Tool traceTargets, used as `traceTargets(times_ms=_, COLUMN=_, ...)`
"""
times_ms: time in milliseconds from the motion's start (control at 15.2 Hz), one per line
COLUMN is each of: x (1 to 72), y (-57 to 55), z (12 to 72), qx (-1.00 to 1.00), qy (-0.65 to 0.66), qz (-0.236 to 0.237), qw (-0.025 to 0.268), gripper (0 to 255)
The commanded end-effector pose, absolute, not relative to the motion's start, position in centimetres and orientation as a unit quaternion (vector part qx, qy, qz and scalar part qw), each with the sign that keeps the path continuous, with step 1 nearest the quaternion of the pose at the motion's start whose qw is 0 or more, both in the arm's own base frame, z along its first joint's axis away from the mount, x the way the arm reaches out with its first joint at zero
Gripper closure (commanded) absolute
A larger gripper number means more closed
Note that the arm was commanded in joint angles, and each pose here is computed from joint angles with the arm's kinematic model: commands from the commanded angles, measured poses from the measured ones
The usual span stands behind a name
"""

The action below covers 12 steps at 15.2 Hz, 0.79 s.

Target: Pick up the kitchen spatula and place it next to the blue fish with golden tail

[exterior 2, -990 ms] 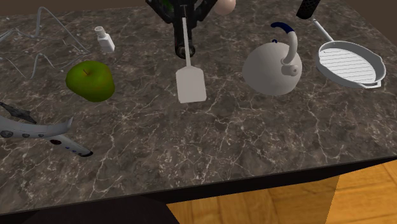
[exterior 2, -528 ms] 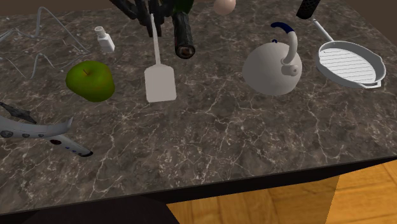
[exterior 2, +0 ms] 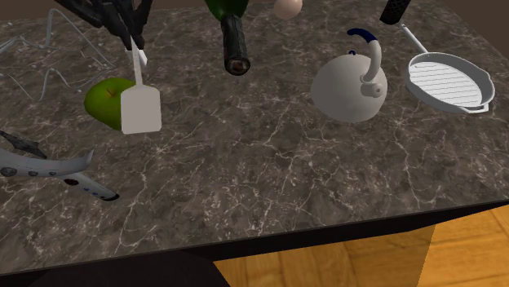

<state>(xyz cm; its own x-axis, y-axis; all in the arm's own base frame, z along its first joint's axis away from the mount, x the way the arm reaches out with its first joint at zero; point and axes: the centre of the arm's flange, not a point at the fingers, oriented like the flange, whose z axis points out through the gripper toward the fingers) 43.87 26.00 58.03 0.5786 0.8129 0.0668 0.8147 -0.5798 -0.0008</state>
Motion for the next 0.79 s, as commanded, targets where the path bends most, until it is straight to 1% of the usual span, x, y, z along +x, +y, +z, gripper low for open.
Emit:
traceTargets(times_ms=0, x=41.5, y=27.5, z=58.0, qx=-0.889, qy=-0.457, qz=-0.029, qw=0.015, gripper=255)
traceTargets(times_ms=726, x=30.0, y=36.4, z=58.0, qx=-0.889, qy=-0.457, qz=-0.029, qw=0.015, gripper=255)
